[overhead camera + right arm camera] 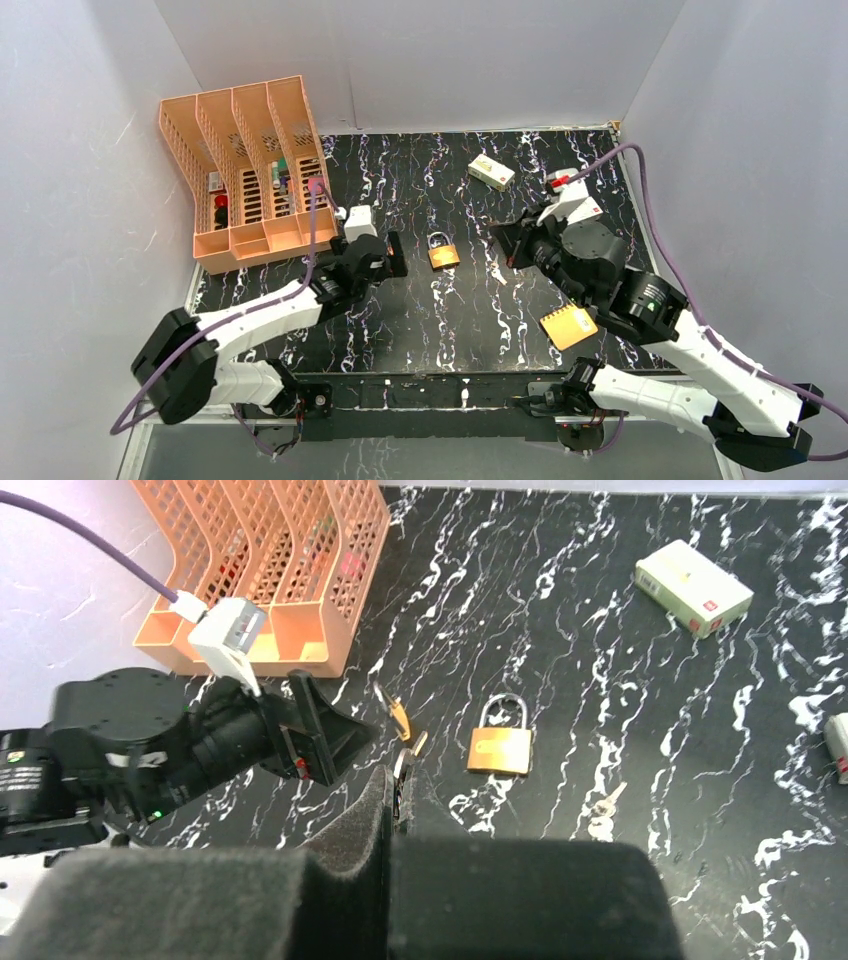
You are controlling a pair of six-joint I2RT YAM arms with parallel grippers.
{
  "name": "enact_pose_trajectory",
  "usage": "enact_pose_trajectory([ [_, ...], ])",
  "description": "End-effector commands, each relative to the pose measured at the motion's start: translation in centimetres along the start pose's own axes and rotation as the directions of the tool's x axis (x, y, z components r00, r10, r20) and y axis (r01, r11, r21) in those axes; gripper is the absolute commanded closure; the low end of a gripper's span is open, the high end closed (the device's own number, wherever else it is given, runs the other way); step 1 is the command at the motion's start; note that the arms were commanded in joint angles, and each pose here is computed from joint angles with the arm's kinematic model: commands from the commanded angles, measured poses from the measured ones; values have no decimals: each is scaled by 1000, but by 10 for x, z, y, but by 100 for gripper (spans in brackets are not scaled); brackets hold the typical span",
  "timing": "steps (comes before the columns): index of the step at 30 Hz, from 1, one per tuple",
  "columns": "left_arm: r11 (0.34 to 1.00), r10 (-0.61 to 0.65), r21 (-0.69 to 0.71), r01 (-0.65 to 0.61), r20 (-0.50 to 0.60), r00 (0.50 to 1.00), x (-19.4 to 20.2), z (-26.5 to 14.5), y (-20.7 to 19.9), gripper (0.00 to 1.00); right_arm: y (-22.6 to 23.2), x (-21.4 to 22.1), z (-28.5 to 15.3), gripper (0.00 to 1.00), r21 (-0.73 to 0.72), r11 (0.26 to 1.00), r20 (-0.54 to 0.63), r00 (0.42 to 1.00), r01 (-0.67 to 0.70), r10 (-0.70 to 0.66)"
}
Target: Unlock with the key
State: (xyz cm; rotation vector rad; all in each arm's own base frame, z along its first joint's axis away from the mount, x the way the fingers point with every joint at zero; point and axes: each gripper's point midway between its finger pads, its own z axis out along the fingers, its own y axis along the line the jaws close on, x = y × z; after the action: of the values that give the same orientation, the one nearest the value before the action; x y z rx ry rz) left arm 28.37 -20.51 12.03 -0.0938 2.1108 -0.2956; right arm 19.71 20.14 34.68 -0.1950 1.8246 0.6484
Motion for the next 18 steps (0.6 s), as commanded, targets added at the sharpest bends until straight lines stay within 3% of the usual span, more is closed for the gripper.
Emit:
enact_pose_trajectory([
  [1, 997, -52, -63, 55, 43, 998, -16, 17, -15, 2, -2, -37, -8, 100, -12, 1000, 170, 985, 24, -22],
  [6, 950, -14, -311, 24, 35, 999, 1, 38, 1, 2, -1, -46, -16, 100, -30, 999, 205, 979, 20, -14],
  [9, 936, 18, -350, -21, -10, 1000, 8, 42, 3, 2, 2, -47, -19, 100, -52, 998, 203, 979, 23, -12],
  [14, 991, 121, -60, -117, 68, 990, -22, 13, -23, 2, 13, -48, -22, 100, -110, 992, 195, 980, 62, -40],
  [18, 935, 269, 197, -294, 142, 953, -54, -28, -44, 2, 21, -51, -24, 100, -150, 983, 193, 979, 103, -73],
])
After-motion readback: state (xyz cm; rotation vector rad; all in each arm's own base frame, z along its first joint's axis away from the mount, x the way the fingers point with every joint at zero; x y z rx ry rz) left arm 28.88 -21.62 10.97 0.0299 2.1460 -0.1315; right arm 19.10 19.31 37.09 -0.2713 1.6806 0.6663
